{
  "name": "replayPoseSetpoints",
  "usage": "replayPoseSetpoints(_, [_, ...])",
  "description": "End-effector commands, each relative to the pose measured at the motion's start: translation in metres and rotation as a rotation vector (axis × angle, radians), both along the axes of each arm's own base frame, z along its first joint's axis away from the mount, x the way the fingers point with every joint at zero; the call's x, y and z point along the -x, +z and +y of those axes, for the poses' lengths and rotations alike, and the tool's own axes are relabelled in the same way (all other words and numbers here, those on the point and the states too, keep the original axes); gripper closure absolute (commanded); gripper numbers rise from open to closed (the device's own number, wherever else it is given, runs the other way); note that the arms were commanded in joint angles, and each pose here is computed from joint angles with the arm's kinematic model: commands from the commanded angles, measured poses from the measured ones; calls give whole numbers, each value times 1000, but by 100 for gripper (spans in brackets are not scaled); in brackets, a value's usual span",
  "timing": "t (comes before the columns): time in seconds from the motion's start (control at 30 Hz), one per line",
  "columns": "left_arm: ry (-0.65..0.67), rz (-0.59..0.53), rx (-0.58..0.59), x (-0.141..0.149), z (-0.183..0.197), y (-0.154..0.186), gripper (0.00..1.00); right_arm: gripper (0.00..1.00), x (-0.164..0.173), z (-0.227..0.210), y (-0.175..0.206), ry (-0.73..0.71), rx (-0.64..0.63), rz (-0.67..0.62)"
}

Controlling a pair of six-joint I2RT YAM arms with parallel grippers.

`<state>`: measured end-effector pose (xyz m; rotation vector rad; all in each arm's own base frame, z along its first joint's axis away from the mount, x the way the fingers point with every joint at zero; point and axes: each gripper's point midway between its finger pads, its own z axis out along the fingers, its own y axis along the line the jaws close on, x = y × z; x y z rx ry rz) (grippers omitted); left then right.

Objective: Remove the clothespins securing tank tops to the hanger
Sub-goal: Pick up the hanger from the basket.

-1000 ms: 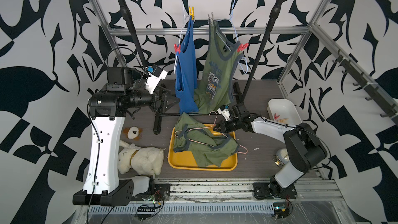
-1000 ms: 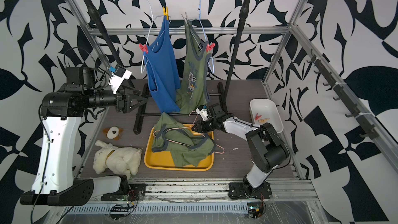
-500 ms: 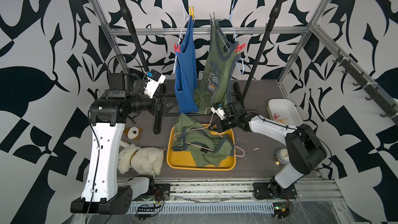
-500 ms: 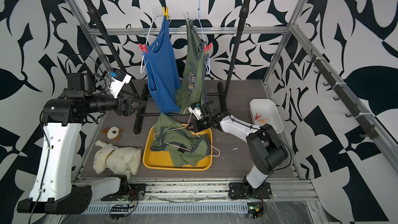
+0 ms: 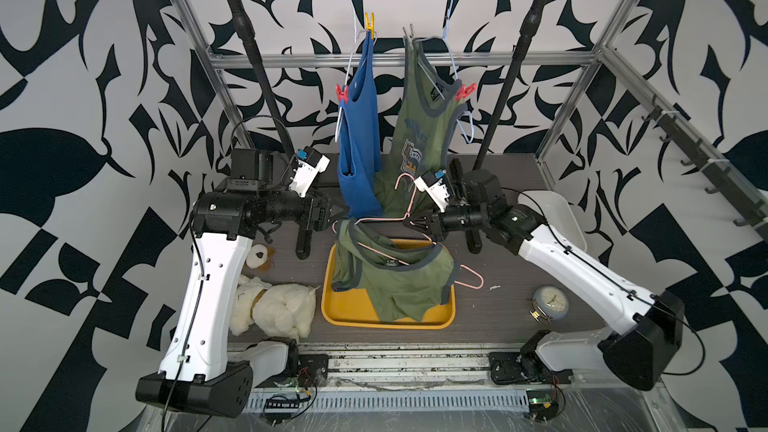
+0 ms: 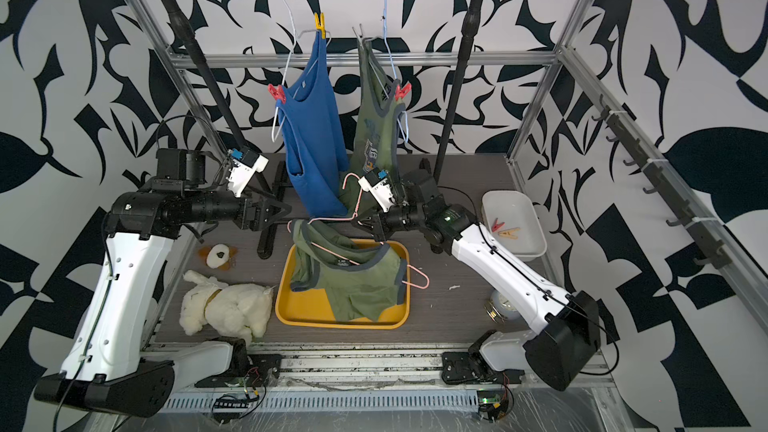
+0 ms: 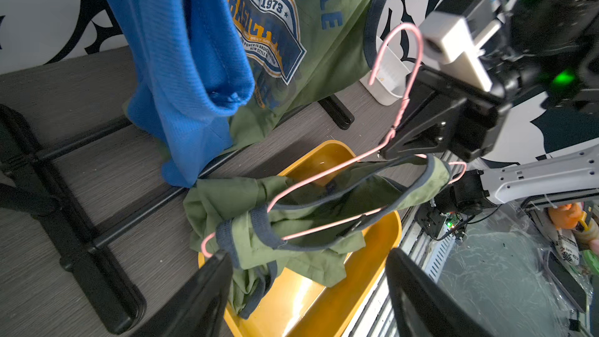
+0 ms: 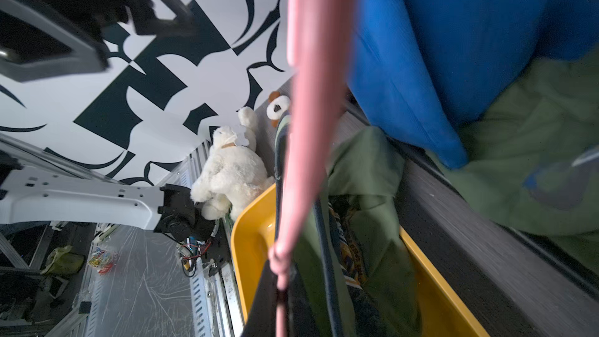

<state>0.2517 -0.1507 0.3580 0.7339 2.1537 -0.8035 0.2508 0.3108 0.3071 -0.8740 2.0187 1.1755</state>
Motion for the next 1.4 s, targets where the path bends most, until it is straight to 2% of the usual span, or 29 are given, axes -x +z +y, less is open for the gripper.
replayPoseSetpoints(0.0, [-8, 6, -36, 1, -1, -13, 21, 100, 12, -4, 17, 26, 57, -50])
replayPoseSetpoints(0.2, [91, -5, -108, -17, 10, -28, 22, 100, 9, -7, 41, -68, 78, -137])
replayPoseSetpoints(0.47, [146, 0, -164, -25, 15, -45, 19, 100, 12, 1, 72, -132, -4, -234])
replayPoseSetpoints(0.87, [102, 10, -130, -15, 6, -46, 18, 100, 8, 21, 86, -194, 17, -326])
replayPoseSetpoints(1.13, [87, 21, -130, -12, 4, -53, 20, 100, 12, 29, 102, -193, -49, -342])
replayPoseSetpoints(1.37, [130, 17, -183, -21, 11, -67, 23, 100, 22, 35, 110, -169, -74, -351])
